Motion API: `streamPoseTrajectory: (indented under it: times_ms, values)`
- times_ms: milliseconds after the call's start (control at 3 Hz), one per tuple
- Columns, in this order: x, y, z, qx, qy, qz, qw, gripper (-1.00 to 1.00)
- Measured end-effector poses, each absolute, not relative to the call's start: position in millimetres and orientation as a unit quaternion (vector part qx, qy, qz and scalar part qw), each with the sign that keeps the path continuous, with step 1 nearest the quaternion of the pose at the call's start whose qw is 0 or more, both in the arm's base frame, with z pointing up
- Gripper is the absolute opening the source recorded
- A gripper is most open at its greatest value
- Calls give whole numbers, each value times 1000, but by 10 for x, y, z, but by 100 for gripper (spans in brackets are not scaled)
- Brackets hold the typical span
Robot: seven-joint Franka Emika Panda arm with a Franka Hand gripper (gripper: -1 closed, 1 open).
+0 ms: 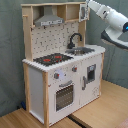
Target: Play with the kitchen
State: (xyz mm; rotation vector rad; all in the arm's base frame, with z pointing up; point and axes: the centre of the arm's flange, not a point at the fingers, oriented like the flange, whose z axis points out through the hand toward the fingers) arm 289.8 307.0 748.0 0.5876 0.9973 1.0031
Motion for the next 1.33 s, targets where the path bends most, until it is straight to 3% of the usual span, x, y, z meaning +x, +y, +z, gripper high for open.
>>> streamPoseTrajectory:
  times_ms: [1333]
  values:
    - [3169, 3430, 6980, 314, 375, 492, 721, 100]
